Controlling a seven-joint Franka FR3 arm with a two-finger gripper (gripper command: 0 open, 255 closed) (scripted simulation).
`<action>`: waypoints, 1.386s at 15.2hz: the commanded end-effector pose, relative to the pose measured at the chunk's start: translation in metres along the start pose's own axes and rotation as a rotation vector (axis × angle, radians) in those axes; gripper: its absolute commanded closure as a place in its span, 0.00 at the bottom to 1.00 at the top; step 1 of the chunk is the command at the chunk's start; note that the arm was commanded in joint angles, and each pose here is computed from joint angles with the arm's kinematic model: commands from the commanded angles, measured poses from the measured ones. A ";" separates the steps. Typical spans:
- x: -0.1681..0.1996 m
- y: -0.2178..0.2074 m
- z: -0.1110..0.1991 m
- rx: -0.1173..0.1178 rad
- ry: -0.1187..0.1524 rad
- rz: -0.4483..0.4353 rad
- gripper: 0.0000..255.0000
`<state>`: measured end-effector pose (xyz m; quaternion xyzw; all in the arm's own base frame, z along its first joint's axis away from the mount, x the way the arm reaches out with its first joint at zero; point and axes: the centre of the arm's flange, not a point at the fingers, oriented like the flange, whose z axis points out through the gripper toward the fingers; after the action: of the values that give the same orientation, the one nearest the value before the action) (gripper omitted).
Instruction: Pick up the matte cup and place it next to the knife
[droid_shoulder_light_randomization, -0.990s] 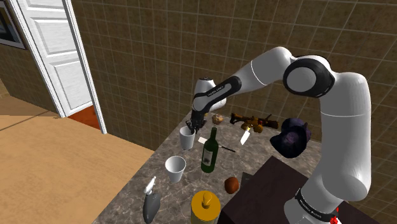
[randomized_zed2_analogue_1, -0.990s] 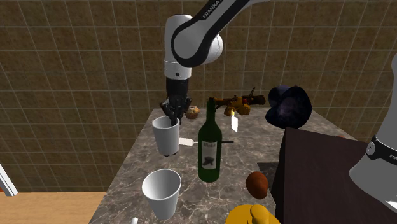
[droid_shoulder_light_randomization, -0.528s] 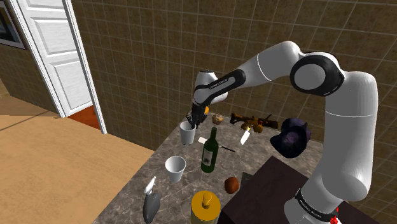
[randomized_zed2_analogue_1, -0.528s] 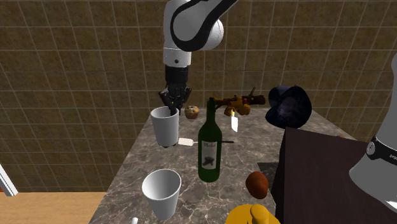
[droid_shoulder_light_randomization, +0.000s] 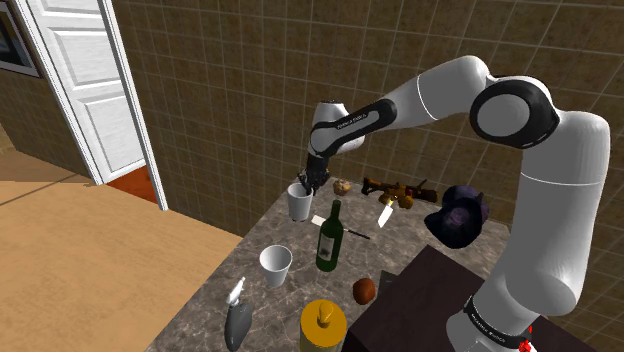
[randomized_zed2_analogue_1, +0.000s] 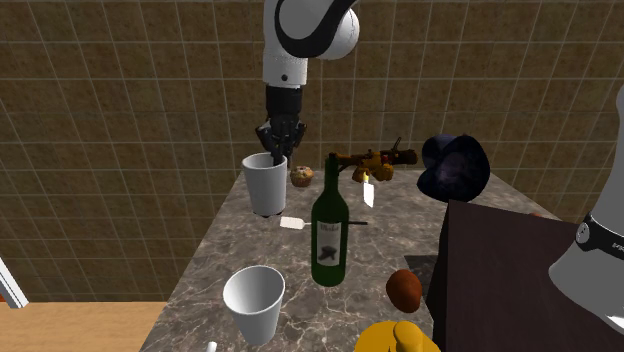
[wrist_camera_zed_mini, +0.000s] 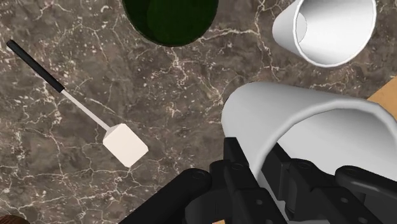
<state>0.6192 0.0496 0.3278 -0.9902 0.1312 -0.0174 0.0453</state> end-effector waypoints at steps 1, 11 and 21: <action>-0.003 0.022 -0.003 0.000 0.000 -0.001 1.00; -0.024 0.152 -0.016 0.000 0.000 -0.001 1.00; -0.045 0.282 -0.030 0.000 0.000 -0.001 1.00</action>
<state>0.5089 -0.2008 0.3290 -0.9901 0.1317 -0.0171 0.0451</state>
